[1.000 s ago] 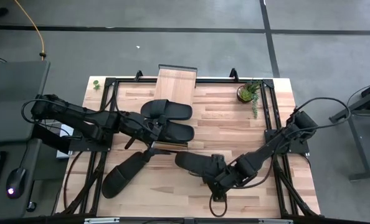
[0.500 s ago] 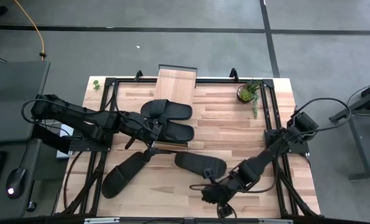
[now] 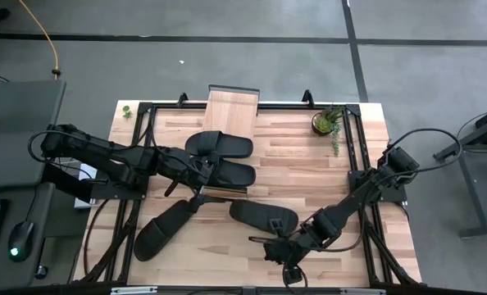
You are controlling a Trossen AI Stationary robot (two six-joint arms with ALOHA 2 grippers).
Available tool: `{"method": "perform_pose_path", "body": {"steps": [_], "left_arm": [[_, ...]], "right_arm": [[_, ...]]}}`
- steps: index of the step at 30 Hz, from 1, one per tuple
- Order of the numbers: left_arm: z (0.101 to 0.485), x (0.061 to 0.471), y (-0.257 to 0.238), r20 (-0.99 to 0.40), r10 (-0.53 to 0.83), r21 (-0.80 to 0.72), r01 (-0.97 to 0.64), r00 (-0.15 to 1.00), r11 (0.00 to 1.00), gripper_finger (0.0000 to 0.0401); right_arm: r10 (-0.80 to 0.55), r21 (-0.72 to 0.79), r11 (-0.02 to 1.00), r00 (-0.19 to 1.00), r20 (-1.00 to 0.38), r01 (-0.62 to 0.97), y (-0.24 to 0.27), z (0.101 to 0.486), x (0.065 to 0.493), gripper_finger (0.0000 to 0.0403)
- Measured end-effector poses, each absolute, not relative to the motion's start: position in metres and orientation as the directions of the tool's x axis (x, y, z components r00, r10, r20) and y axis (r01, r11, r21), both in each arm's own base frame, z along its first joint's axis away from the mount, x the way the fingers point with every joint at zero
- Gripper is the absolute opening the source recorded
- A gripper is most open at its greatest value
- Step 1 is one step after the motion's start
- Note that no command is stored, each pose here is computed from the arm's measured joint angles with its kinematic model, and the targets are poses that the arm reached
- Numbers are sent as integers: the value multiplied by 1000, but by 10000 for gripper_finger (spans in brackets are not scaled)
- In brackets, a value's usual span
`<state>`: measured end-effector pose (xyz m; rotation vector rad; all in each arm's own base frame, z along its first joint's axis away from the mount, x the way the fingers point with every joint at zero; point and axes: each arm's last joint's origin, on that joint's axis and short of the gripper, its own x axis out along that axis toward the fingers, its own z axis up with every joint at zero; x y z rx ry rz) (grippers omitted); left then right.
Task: Pick and place slides into the shelf
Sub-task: Put the right slipper on the shelf
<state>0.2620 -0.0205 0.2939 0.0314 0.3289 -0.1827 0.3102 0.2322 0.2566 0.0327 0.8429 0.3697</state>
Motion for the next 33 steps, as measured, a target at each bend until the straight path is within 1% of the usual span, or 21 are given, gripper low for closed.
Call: {"method": "perform_pose_path", "body": {"steps": [3, 5, 7, 9, 15, 20, 26, 33], "left_arm": [[294, 262, -21, -324, -173, -6, 181, 930, 983, 280], [294, 262, -21, -324, -173, -13, 179, 930, 984, 280], [294, 262, -21, -324, -173, -12, 179, 930, 984, 280], [294, 262, -21, -325, -173, -13, 179, 930, 984, 280], [294, 262, -21, -324, -173, -13, 179, 930, 984, 280], [294, 262, -21, -325, -173, -15, 178, 930, 984, 280], [294, 262, -20, -324, -173, -15, 178, 930, 984, 280], [293, 262, -20, -333, -173, -16, 178, 927, 984, 280]], "right_arm": [[227, 72, 965, 665, -712, -252, 238, 256, 305, 0], [148, -23, 972, 679, -719, -236, 243, 253, 298, 0], [95, -100, 966, 691, -716, -237, 248, 251, 290, 0], [58, -146, 964, 715, -696, -220, 254, 252, 285, 0], [-46, -219, 964, 721, -692, -148, 260, 246, 271, 0], [-125, -283, 952, 695, -708, -117, 267, 227, 267, 0], [-236, -346, 938, 657, -716, -39, 267, 209, 263, 0], [-270, -402, 914, 655, -706, -56, 278, 198, 257, 0]]}}
